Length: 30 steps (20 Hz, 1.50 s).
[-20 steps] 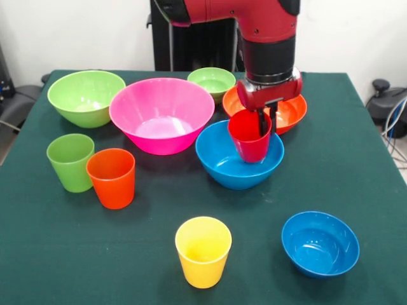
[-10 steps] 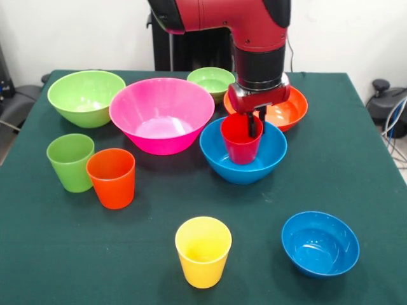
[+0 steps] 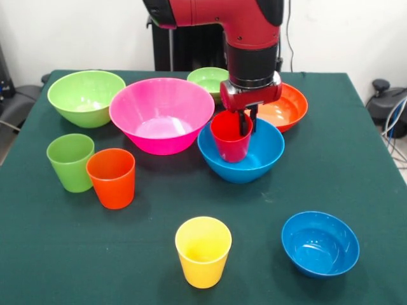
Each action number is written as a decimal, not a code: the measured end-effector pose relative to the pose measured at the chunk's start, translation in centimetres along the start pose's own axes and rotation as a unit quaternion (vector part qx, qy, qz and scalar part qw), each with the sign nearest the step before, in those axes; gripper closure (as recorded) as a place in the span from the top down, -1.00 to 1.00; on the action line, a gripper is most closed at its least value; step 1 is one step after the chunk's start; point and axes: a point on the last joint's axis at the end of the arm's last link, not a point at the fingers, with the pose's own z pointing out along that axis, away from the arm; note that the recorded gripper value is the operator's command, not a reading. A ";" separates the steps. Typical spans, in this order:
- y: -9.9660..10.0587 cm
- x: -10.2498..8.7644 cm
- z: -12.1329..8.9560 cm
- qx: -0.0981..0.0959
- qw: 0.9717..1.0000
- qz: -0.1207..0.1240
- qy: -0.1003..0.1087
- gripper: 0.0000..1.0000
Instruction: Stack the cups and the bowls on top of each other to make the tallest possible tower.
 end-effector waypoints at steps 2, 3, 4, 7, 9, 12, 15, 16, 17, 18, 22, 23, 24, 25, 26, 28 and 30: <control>-0.1 -0.1 -0.2 0.002 1.000 0.000 -0.002 -1.00; -0.2 -0.2 -0.3 0.003 1.000 0.000 -0.003 -1.00; -0.2 -0.2 -0.4 0.004 1.000 0.000 -0.004 -1.00; -0.2 -0.3 -0.5 0.004 1.000 0.000 -0.006 -1.00; -0.3 -0.4 -0.5 0.005 1.000 0.000 -0.011 -1.00; -0.3 -0.7 -0.5 0.006 1.000 0.000 -0.019 -1.00; -0.3 -0.9 -0.4 0.007 1.000 -0.001 -0.028 -1.00; -0.2 -1.0 -0.3 0.007 0.999 -0.001 -0.033 -1.00; 0.0 -1.1 -0.2 0.007 0.999 -0.002 -0.036 -1.00; 0.1 -1.1 -0.2 0.007 0.999 -0.003 -0.038 -1.00; 0.5 -1.3 0.1 0.007 0.999 -0.006 -0.046 -1.00; 0.5 -1.4 0.1 0.007 0.999 -0.006 -0.047 -1.00; 0.5 -1.4 0.1 0.007 0.999 -0.006 -0.049 -1.00; 0.5 -1.4 0.1 0.007 0.999 -0.006 -0.049 -1.00; 0.5 -1.4 0.1 0.007 0.999 -0.006 -0.049 -1.00; 0.5 -1.4 0.1 0.007 0.999 -0.006 -0.049 -1.00; 0.5 -1.4 0.1 0.007 0.999 -0.006 -0.049 -1.00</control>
